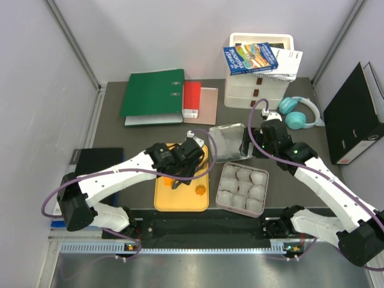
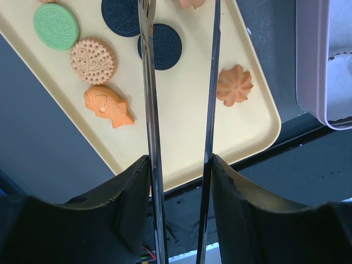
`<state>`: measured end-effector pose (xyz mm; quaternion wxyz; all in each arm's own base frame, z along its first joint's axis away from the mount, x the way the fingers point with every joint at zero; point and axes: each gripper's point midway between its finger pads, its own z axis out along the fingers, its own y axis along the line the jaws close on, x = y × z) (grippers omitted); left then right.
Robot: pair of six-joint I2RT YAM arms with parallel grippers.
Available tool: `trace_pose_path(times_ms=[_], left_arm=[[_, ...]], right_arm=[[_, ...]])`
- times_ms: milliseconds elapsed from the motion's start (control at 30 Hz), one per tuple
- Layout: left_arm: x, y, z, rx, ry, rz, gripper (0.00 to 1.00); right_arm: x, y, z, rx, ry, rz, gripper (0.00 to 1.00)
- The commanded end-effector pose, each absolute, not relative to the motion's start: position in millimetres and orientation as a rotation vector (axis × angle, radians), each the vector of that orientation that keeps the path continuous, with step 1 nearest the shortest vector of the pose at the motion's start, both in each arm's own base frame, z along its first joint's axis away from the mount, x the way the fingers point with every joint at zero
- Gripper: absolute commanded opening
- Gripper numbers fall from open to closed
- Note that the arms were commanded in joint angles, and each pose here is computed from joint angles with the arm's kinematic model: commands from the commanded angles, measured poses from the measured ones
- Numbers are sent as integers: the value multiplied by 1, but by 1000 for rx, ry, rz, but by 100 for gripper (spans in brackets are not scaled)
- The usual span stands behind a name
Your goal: Pack the cookies
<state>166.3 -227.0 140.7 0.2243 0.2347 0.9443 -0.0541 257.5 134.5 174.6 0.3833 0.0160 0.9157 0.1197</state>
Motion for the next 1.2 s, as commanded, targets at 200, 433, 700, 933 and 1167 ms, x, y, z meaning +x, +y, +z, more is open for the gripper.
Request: trace_pose_path(times_ms=[200,433,700,933,1167], left_arm=[[162,-230,139,656,2619,-174,52],[158,-230,128,653,2644,-173,47],[160,-226,135,666,2630,-141,35],[187,-225,200,603,2477,-102,34],[198,-242,245,597,2384,-188,32]], right_arm=[[263,140,181,26,2308,318,99],[261,139,178,37,2311,320,99],[260,138,180,45,2305,322,99],[264,139,188,40,2287,327,99],[266,138,194,35,2277,317,99]])
